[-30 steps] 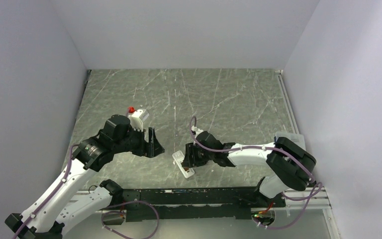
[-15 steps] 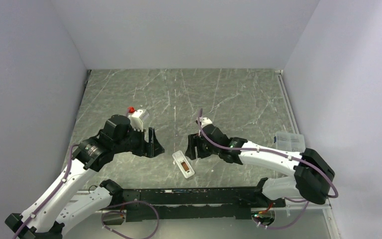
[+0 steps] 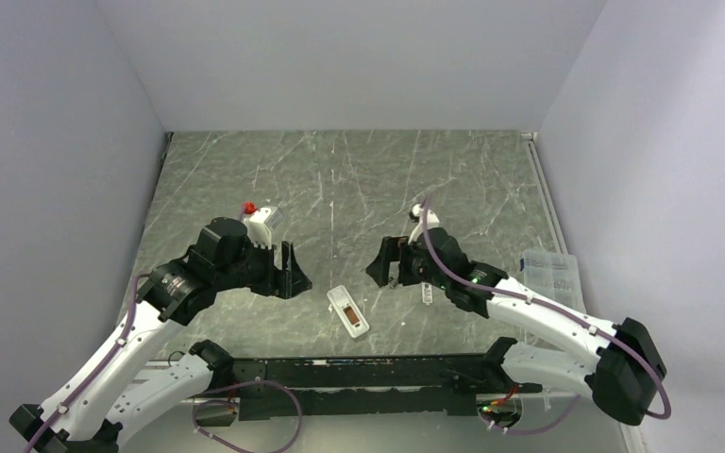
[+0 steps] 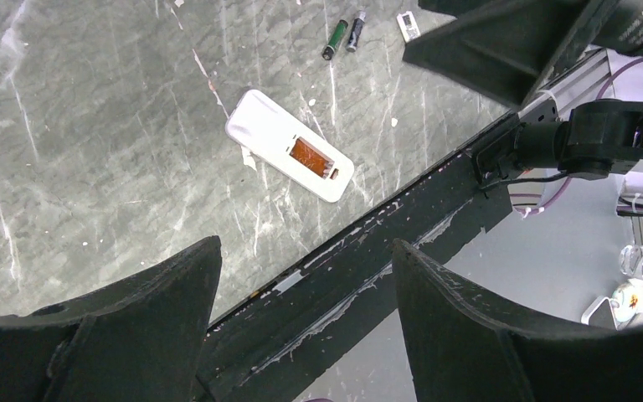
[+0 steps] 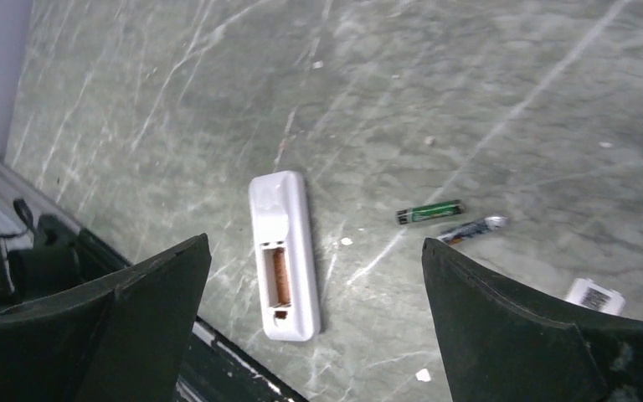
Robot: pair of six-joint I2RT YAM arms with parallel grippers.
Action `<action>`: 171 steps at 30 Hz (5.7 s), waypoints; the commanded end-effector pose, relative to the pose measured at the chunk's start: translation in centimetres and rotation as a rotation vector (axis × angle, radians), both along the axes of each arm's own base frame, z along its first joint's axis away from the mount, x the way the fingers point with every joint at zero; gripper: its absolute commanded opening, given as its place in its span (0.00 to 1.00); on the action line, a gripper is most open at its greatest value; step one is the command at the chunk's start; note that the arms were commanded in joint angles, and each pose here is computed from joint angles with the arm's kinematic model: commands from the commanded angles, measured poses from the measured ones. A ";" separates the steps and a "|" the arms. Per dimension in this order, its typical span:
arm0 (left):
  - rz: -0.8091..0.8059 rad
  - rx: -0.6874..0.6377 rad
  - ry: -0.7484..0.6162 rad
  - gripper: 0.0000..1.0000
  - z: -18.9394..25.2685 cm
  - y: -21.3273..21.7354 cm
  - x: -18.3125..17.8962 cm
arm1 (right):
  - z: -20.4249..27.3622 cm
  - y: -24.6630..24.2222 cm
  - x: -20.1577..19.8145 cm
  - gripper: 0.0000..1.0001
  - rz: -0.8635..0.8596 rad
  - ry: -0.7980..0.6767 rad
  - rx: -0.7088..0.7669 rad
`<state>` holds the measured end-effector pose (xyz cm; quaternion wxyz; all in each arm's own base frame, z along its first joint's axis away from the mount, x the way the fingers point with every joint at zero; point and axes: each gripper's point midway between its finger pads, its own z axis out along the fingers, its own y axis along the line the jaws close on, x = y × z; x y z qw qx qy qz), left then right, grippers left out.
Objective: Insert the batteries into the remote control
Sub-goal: Adjust the battery at the center of the board, then pick up the battery from the center of the board.
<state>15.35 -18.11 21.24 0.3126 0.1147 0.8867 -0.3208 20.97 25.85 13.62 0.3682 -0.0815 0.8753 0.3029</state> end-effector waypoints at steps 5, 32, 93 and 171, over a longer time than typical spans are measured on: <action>-0.007 -0.018 -0.039 0.79 0.6 -0.3 0.4 | -0.5 -1.9 0.7 1.00 -0.086 0.059 0.110; -0.007 -0.015 -0.036 0.79 0.5 -0.3 0.4 | -3.6 -4.7 3.2 0.53 -0.180 0.065 -0.193; 0.008 -0.007 -0.026 0.79 0.2 -0.1 0.9 | -11.7 -5.5 4.5 0.00 0.011 0.215 -0.450; -0.006 -0.014 -0.019 0.79 0.2 -0.3 0.8 | -11.0 -3.2 -3.3 0.43 0.275 0.268 -0.532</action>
